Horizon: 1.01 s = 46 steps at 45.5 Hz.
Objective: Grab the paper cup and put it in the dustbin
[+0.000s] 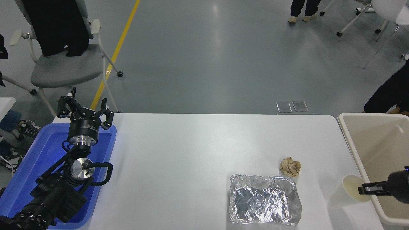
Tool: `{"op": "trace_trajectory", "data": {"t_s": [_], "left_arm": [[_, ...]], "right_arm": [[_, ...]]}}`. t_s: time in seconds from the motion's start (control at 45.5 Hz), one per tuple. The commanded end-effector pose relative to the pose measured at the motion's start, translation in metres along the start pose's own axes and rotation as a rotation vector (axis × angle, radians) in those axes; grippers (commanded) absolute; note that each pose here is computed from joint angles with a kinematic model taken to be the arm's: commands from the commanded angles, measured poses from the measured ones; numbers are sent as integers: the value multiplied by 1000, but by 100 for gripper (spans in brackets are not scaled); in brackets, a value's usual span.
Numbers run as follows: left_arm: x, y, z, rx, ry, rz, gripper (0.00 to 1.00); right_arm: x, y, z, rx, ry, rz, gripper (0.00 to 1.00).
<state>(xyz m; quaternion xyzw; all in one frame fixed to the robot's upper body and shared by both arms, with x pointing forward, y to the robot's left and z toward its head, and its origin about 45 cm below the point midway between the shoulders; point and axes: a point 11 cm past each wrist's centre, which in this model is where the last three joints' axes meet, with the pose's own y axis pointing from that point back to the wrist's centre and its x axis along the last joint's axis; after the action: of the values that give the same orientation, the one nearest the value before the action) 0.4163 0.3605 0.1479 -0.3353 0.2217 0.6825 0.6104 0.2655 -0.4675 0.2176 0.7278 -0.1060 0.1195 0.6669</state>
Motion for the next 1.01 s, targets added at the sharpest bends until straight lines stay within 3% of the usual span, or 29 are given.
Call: {"op": "trace_trajectory", "data": {"t_s": [0.0,0.374,0.769,0.989], "left_arm": [[0,0,0,1,-1,-1,99],[0,0,0,0,0,0,99],[1,1,0,1,0,2,99],[2,1,0,0,-1,3,99]], "right_arm": [[44,59,-15,5,28,9,0],[73,91,-25,-22,79,28,0],[136,158,-68,5,195,260,0],[138,163,-66,1,192,275,0]]}}
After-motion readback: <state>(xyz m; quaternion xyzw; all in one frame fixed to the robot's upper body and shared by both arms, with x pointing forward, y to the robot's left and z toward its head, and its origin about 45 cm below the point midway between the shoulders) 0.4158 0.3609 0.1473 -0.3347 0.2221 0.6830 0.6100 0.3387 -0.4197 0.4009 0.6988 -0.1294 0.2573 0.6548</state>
